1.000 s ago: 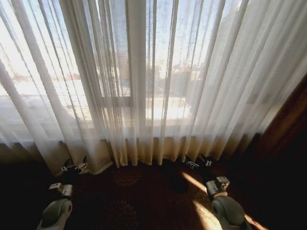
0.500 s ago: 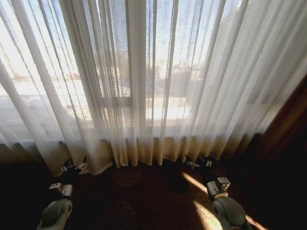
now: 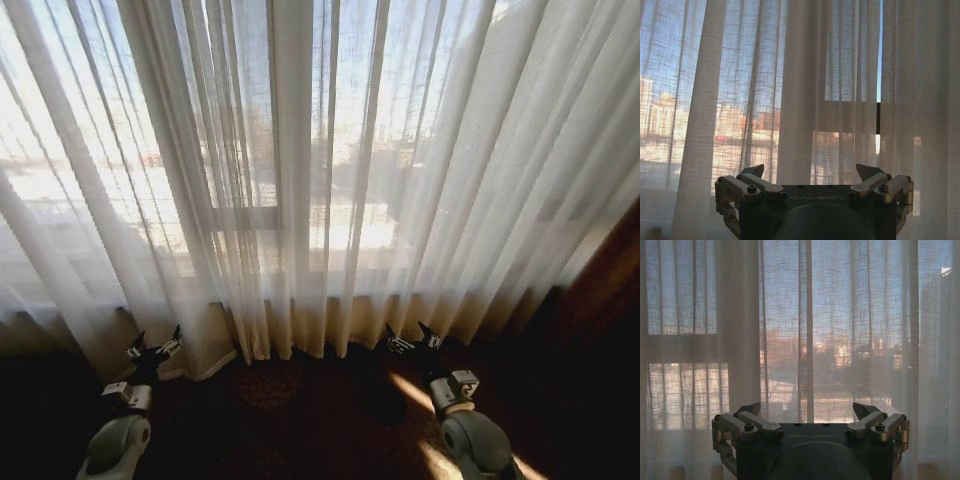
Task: Open the curtains by pulling them apart, changing their state from closed to fully open.
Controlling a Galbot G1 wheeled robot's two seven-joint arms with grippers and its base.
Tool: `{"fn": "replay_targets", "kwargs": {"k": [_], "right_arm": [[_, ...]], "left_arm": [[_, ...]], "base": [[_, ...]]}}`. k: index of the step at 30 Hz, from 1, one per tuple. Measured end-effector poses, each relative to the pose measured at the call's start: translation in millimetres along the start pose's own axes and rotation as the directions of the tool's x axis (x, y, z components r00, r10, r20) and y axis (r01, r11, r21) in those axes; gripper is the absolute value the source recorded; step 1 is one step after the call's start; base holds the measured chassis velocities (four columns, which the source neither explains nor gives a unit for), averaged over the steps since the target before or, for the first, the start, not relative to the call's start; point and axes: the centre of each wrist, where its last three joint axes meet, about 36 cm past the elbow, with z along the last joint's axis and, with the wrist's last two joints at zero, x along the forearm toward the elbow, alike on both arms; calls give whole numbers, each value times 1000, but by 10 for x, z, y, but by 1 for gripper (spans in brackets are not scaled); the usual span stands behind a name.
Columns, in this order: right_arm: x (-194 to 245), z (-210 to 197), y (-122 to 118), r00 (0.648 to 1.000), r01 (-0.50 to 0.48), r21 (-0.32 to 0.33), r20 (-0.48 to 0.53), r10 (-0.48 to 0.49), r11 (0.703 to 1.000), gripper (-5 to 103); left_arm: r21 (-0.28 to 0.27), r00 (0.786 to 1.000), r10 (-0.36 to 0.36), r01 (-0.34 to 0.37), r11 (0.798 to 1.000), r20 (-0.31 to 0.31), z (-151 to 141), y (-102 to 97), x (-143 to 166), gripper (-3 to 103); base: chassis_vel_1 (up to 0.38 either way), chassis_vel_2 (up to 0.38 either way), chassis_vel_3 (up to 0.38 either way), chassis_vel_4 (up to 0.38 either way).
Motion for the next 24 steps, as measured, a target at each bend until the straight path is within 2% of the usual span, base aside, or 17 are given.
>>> {"fn": "replay_targets", "kwargs": {"k": [16, 19, 24], "right_arm": [[-39, 88, 69, 1000, 25, -4, 16, -25, 1000, 100], [-74, 109, 102, 999, 34, -1, 23, -34, 999, 100], [-198, 144, 140, 998, 54, 2, 26, -54, 999, 100]], "left_arm": [[0, 1000, 0, 0, 1000, 0, 0, 0, 0, 100], [0, 1000, 0, 0, 1000, 0, 0, -1, -1, 100], [0, 1000, 0, 0, 1000, 0, 0, 0, 0, 100]], "base": [[-338, 353, 352, -347], [-263, 170, 207, -240], [-48, 61, 57, -58]]}}
